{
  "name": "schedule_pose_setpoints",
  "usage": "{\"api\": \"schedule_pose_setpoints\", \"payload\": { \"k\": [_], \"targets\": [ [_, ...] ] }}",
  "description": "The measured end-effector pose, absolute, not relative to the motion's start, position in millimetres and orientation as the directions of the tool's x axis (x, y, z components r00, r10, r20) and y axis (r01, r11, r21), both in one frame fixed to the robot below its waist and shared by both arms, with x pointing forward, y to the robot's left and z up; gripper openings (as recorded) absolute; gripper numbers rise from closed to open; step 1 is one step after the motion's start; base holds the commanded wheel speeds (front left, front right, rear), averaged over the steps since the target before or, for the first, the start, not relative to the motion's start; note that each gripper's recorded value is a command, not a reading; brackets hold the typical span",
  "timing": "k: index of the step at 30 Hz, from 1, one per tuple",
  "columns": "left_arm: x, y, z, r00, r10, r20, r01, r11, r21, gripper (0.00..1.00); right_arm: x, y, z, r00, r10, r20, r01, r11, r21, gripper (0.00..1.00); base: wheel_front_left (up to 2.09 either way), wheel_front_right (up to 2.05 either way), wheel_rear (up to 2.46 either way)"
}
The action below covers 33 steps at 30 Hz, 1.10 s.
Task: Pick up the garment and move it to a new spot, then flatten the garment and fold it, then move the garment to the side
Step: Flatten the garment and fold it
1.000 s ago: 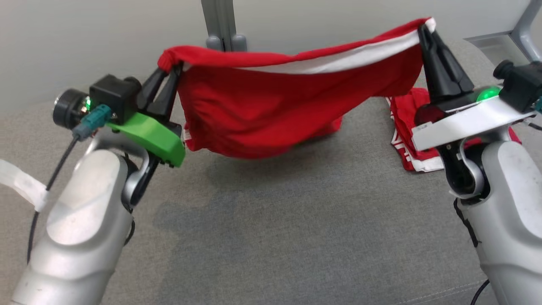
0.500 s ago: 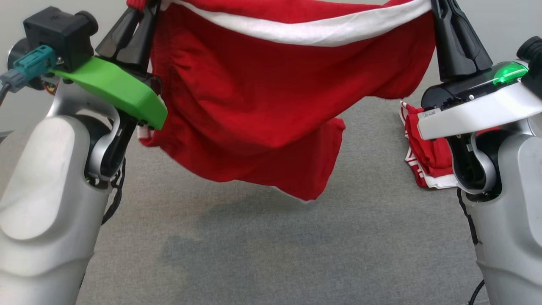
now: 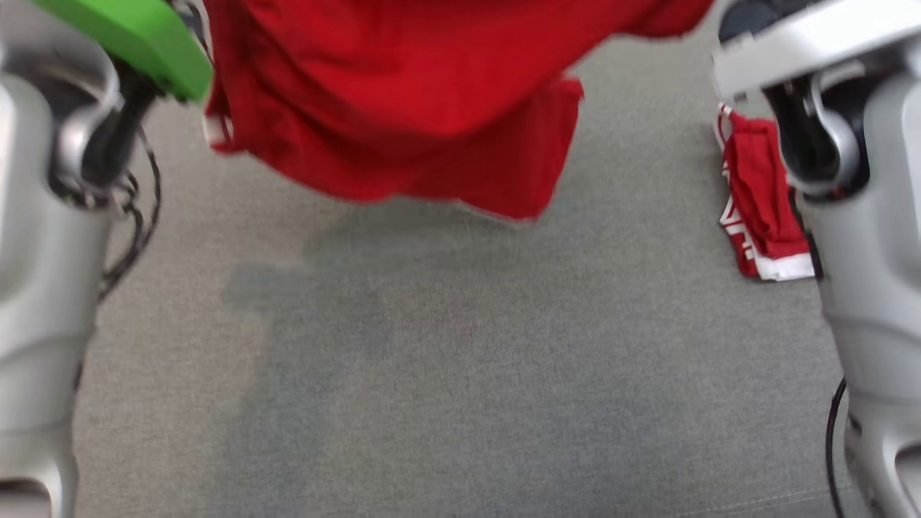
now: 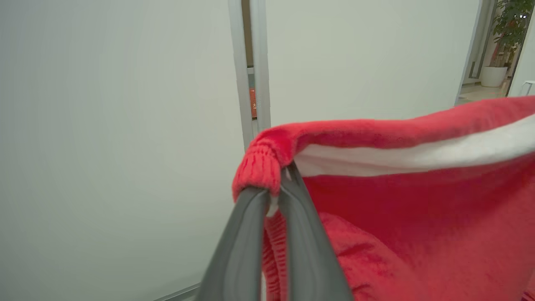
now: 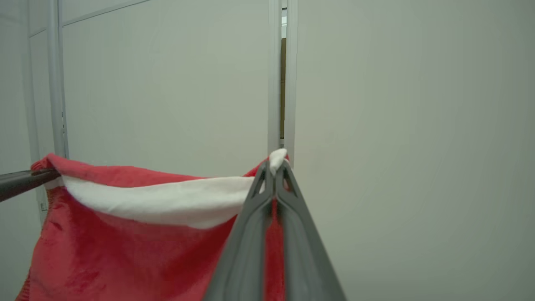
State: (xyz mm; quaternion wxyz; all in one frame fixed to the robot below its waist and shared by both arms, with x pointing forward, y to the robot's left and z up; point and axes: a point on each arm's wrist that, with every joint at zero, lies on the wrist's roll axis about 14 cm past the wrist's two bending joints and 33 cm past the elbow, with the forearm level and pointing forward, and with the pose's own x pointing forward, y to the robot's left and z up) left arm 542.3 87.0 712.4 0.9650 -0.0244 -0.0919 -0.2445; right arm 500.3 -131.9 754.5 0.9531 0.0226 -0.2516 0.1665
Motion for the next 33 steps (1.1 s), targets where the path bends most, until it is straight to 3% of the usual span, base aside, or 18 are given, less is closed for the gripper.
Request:
{"api": "schedule_pose_setpoints", "payload": {
  "k": [5, 12, 18, 22, 27, 33],
  "targets": [
    [601.8, 91.8, 708.3, 0.886, -0.424, 0.187, 0.434, 0.901, -0.016, 0.00, 558.3, -122.0, 758.9, 0.811, 0.342, 0.475, -0.323, 0.938, -0.124, 0.00, 0.00, 0.00, 0.00],
    [678.2, 87.1, 696.4, 0.902, -0.351, 0.250, 0.380, 0.922, -0.074, 0.00, 633.7, -141.9, 756.4, 0.807, 0.282, 0.519, -0.232, 0.959, -0.160, 0.00, 0.00, 0.00, 0.00],
    [720.1, 72.5, 635.5, 0.908, -0.329, 0.258, 0.377, 0.912, -0.164, 0.00, 686.8, -161.4, 675.0, 0.893, 0.195, 0.406, -0.189, 0.980, -0.054, 0.00, 0.00, 0.00, 0.00],
    [729.1, 61.9, 575.0, 0.921, -0.339, 0.193, 0.376, 0.902, -0.211, 0.00, 700.1, -168.4, 611.5, 0.941, 0.167, 0.295, -0.172, 0.985, -0.009, 0.00, 0.00, 0.00, 0.00],
    [714.9, 62.7, 495.6, 0.938, -0.342, 0.060, 0.346, 0.905, -0.247, 0.00, 689.6, -165.8, 527.6, 0.975, 0.173, 0.137, -0.178, 0.984, 0.024, 0.00, 0.00, 0.00, 0.00],
    [672.9, 55.1, 455.7, 0.912, -0.408, -0.037, 0.393, 0.897, -0.200, 0.00, 659.3, -161.4, 490.6, 0.978, 0.205, 0.040, -0.206, 0.978, 0.030, 0.00, 0.00, 0.00, 0.00]
  ]
}}
